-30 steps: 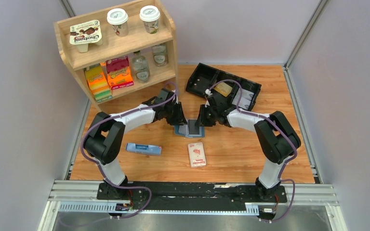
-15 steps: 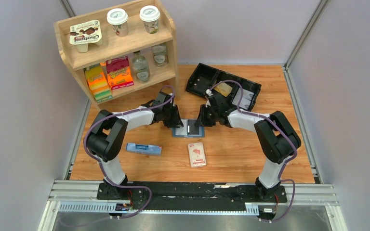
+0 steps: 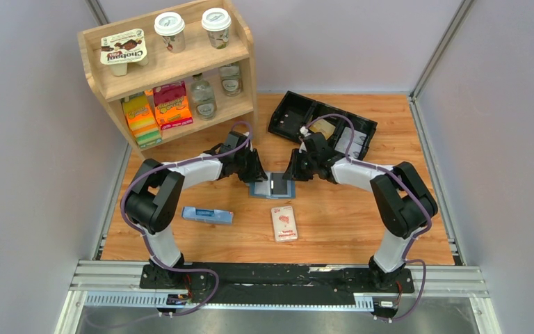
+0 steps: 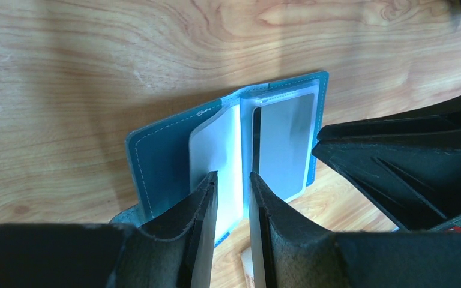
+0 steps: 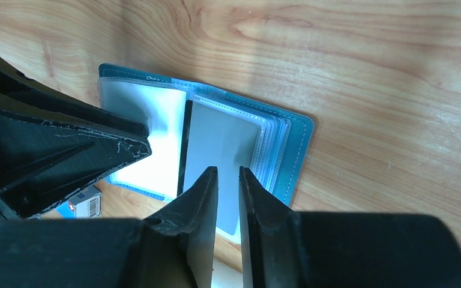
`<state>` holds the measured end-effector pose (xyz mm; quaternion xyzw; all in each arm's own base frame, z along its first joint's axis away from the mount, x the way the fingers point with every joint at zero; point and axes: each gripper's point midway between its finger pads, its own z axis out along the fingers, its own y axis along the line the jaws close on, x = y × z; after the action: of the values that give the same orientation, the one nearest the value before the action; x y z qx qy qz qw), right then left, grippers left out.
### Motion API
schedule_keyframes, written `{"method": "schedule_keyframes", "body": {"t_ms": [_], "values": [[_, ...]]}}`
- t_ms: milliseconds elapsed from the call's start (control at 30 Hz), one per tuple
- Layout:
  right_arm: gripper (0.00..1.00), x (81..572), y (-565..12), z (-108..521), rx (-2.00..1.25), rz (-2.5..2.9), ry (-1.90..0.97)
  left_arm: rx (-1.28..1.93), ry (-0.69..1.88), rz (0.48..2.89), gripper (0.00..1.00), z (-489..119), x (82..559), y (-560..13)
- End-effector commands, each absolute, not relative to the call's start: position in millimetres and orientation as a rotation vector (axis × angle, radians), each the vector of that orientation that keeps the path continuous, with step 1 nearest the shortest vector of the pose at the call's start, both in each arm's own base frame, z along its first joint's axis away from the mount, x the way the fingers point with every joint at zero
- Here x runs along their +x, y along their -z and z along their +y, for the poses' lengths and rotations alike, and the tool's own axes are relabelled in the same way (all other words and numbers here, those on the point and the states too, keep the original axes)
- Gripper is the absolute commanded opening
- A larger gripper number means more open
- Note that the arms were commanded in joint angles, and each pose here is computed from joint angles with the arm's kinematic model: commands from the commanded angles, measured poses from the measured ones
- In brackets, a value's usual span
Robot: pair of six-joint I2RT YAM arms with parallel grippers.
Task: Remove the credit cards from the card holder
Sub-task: Remove the credit card from the card holder.
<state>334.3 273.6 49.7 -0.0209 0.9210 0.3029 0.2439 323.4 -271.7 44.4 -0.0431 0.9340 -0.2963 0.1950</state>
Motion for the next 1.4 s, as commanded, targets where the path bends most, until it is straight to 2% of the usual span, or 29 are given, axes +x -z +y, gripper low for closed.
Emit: {"method": "schedule_keyframes", "body": {"t_ms": [0,167,433,667,800,1133,1367], "values": [[0.2,337.7,-51.1,273.7,-0.046,2.489,-0.838,-0.117,0.891,2.576,0.33,-279.7,327.5,-54.2],[0.15,331.2,-32.0,271.9,-0.046,2.531,-0.833,-0.12,0.893,2.589,0.33,-280.5,325.9,-48.0],[0.14,322.7,-21.3,269.8,-0.045,2.558,-0.84,-0.137,0.92,2.631,0.34,-284.1,321.0,-29.5],[0.13,316.9,-12.3,269.5,-0.031,2.589,-0.85,-0.129,1.049,2.556,0.33,-297.1,323.3,-41.4],[0.13,319.2,-10.5,271.6,-0.032,2.573,-0.859,-0.125,1.133,2.502,0.28,-304.1,322.7,-52.8],[0.13,318.4,-4.9,269.9,-0.026,2.583,-0.85,-0.151,1.164,2.433,0.02,-299.0,322.7,-66.5],[0.13,316.2,4.0,269.2,-0.022,2.601,-0.847,-0.246,1.235,2.395,0.0,-285.1,319.8,-61.2]]}}
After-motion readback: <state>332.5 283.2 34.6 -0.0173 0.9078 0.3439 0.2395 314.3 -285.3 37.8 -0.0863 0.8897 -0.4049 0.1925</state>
